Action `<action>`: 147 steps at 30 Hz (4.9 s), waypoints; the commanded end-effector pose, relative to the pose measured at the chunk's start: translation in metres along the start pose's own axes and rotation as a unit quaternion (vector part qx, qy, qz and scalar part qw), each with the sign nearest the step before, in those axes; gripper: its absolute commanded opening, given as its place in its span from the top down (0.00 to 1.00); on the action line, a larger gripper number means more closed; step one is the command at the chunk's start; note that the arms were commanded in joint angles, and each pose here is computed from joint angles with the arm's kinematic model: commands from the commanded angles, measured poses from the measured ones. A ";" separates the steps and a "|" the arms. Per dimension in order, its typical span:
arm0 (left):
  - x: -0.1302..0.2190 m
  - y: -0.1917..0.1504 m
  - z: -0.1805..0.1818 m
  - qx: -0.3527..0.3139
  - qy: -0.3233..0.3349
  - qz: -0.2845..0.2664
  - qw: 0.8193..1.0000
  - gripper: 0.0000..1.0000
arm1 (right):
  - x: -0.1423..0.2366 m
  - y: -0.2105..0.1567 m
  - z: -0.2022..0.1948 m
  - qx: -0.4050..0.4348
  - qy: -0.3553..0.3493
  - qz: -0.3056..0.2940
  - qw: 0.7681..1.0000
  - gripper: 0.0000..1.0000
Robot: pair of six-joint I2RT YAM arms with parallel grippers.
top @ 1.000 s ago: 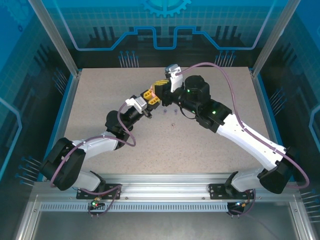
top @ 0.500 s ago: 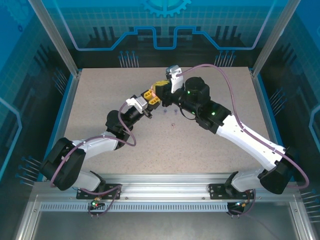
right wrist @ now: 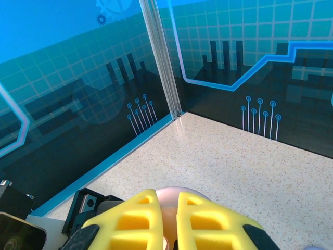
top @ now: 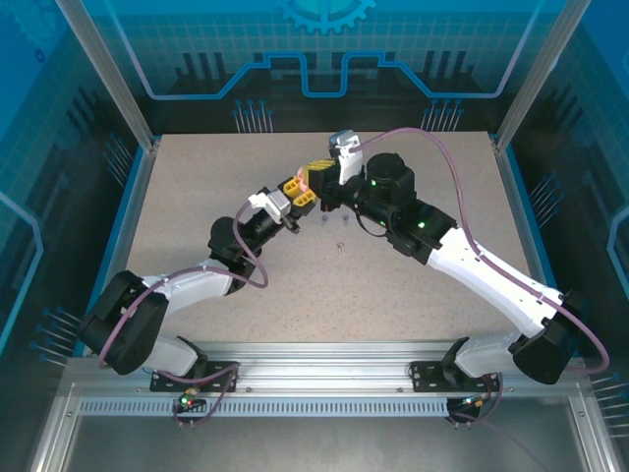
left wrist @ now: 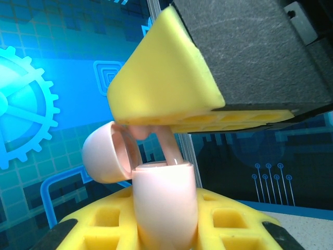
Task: Insert the wireless bluetooth earbuds into the charging case
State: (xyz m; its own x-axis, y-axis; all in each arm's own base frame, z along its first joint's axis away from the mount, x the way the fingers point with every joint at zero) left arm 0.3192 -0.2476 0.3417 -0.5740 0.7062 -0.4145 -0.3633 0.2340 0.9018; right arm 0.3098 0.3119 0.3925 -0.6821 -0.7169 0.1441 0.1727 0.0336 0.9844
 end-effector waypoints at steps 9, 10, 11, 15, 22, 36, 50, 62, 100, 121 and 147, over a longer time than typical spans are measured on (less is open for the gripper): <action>-0.007 0.045 0.002 -0.030 0.004 -0.067 0.997 1.00 | -0.005 -0.046 0.024 0.047 0.043 0.067 0.996 0.92; -0.007 0.046 0.002 -0.030 0.005 -0.068 0.997 1.00 | -0.004 -0.048 0.025 0.048 0.044 0.069 0.995 0.92; -0.007 0.046 0.002 -0.030 0.004 -0.068 0.997 1.00 | -0.004 -0.050 0.025 0.050 0.045 0.071 0.995 0.92; -0.007 0.044 0.002 -0.028 0.005 -0.065 0.997 1.00 | -0.006 -0.051 0.027 0.052 0.048 0.075 0.995 0.91; -0.005 0.040 0.002 -0.023 0.007 -0.061 0.998 1.00 | -0.003 -0.011 0.024 0.046 0.031 0.048 0.997 0.53; -0.001 0.035 0.003 -0.021 0.015 -0.055 0.998 1.00 | 0.069 0.071 -0.024 -0.020 -0.043 -0.051 0.998 0.29; 0.021 0.041 0.008 -0.004 0.050 -0.057 0.997 1.00 | 0.028 -0.107 -0.123 -0.155 -0.209 0.184 0.948 0.29; 0.039 0.048 0.009 0.000 0.069 -0.063 0.996 1.00 | -0.026 -0.255 -0.132 -0.186 -0.256 0.418 0.852 0.35; 0.051 0.033 0.021 0.032 0.099 -0.047 0.993 1.00 | -0.030 -0.288 -0.119 -0.179 -0.297 0.482 0.804 0.37; 0.048 0.038 0.023 0.031 0.097 -0.053 0.993 1.00 | -0.041 -0.324 -0.106 -0.176 -0.301 0.516 0.782 0.49; 0.048 0.035 0.021 0.031 0.094 -0.049 0.994 1.00 | -0.047 -0.349 -0.119 -0.176 -0.326 0.532 0.761 0.58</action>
State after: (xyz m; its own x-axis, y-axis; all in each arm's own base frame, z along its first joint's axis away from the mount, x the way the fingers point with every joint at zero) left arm 0.2975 -0.1962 0.3440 -0.6849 0.5623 -0.4634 -0.3408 0.3150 0.8858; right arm 0.3650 0.2542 0.0349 -0.2223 0.0578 0.9733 0.9714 0.0987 0.2160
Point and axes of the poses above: each hand's point on the last joint's axis, 136 mm out from that joint toward the fingers, its own x axis back along the fingers, its own z axis along the line the jaws close on, y = z × x, the point moved 1 cm from there along x, back along the fingers, and after that the axes turned 7 degrees about x, right-handed, at the moved point
